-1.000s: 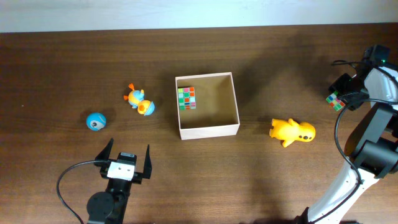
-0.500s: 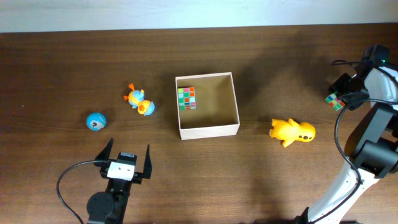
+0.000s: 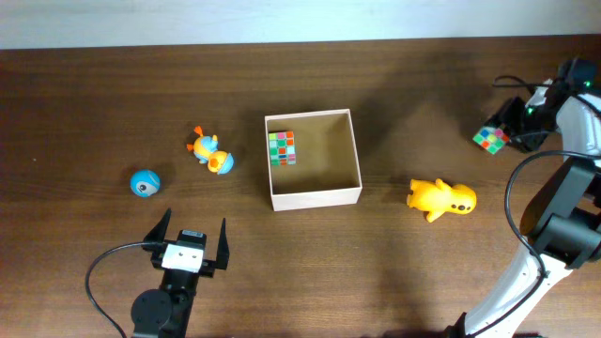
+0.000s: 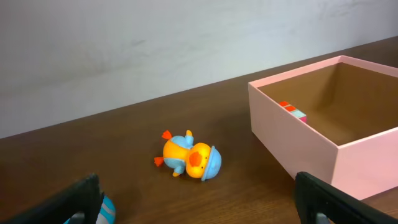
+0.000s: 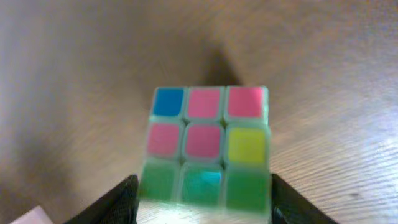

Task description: Pack container

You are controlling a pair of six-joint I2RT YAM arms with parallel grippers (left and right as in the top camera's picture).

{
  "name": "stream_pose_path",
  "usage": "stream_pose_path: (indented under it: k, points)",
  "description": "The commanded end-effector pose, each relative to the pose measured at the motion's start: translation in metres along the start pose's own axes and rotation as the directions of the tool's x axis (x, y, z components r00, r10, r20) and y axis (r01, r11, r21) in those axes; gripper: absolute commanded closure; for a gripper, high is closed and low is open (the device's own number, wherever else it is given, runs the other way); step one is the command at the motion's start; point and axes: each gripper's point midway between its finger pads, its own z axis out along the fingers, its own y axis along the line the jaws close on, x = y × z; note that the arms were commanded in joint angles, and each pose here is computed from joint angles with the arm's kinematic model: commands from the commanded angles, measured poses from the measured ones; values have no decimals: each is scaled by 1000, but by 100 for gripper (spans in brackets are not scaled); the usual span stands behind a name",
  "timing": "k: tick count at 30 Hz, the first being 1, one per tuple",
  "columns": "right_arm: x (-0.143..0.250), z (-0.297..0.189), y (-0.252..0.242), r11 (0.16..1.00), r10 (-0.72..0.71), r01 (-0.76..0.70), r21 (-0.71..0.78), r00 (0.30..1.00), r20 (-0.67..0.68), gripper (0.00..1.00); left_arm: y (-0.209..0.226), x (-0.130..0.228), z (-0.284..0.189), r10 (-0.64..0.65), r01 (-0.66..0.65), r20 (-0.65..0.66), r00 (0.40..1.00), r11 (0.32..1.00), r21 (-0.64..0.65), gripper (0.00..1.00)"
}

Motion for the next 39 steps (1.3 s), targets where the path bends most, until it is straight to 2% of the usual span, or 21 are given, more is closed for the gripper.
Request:
stream_pose_path:
  k: [1, 8, 15, 17, 20, 25, 28, 30, 35, 39]
  points:
    - [-8, -21, 46, 975, -139, 142, -169, 990, 29, 41, 1, 2, 0, 16, -16, -6, 1000, 1000, -4, 1]
    - [-8, -32, 75, 963, -219, 224, -152, 975, 47, 41, 1, 2, 0, 16, -16, -6, 1000, 1000, -4, 1]
    - [-11, -26, 59, 971, -240, 240, 9, 969, 52, 41, 1, 2, 0, 16, -16, -6, 1000, 1000, -4, 1]
    - [-16, -26, 51, 965, -259, 254, 71, 964, 67, 38, 1, 2, 0, 16, -16, -6, 1000, 1000, -4, 1]
    - [-20, -25, 57, 922, -382, 375, 94, 921, 77, 34, 1, 2, 0, 16, -16, -6, 1000, 1000, -4, 1]
    - [-36, -24, 64, 854, -509, 483, 193, 852, 119, 33, 1, 2, 0, 16, -16, -6, 1000, 1000, -4, 1]
    - [-41, -21, 76, 802, -588, 555, 220, 798, 133, 29, 1, 2, 0, 16, -16, -6, 1000, 1000, -4, 1]
    - [-44, -19, 81, 790, -605, 567, 233, 783, 145, 25, 1, 2, 0, 16, -16, -6, 1000, 1000, -4, 1]
    - [-50, -13, 82, 748, -653, 603, 279, 745, 140, 23, 1, 2, 0, 16, -16, -6, 1000, 1000, -4, 1]
    - [-58, -7, 75, 739, -657, 595, 316, 741, 142, 20, 1, 2, 0, 16, -16, -6, 1000, 1000, -4, 1]
